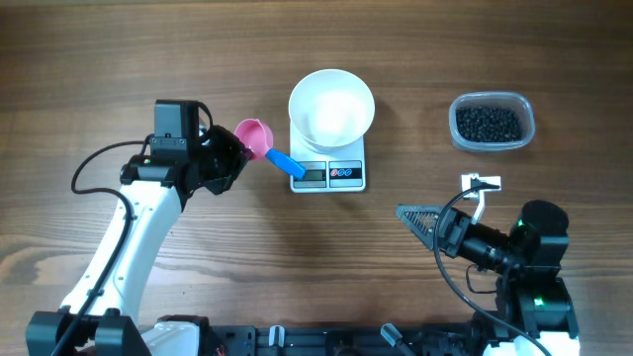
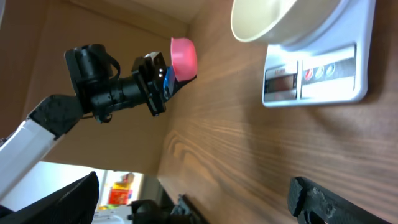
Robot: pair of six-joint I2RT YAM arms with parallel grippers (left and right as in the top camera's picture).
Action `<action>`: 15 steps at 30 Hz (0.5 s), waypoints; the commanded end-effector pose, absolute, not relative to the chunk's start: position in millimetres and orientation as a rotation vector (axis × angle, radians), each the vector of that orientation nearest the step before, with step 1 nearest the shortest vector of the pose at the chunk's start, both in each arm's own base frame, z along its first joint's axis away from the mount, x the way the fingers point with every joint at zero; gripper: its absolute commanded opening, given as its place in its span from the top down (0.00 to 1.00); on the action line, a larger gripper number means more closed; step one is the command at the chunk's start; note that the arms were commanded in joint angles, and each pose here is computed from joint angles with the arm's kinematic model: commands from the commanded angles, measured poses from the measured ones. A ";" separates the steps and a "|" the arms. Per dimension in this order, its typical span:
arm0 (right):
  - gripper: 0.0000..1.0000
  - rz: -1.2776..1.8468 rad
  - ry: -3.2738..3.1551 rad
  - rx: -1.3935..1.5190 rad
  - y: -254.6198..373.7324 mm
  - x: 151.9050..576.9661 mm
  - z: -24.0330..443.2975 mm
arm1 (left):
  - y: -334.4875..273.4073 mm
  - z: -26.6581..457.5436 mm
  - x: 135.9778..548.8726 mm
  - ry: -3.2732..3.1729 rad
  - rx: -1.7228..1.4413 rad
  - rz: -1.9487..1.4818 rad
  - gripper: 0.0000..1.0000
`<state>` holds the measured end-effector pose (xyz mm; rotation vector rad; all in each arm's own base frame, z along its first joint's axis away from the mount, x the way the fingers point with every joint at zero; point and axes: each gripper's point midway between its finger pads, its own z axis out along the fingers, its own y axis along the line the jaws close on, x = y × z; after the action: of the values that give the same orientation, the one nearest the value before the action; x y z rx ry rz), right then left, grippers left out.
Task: Scoop item into bowl and weigh 150g on scale
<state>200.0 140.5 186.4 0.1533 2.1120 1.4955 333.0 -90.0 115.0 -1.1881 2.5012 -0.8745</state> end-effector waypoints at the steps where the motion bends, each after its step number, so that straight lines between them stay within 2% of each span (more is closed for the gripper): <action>1: 0.00 1.405 2.049 0.020 139.1 206.0 198.2 | -93.2 119.6 331.9 2.495 -1.176 -0.899 0.96; 6: 0.00 1.413 2.044 -0.001 140.3 210.4 198.0 | -93.3 119.7 332.0 2.495 -1.176 -0.899 0.96; 15: 0.00 1.608 2.094 -0.013 152.9 209.8 192.6 | -96.9 121.0 330.8 2.504 -1.164 -0.928 0.96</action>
<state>213.5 146.2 183.0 0.0263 2.0977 1.5289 332.4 -92.0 115.7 -1.1844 2.5055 -0.8895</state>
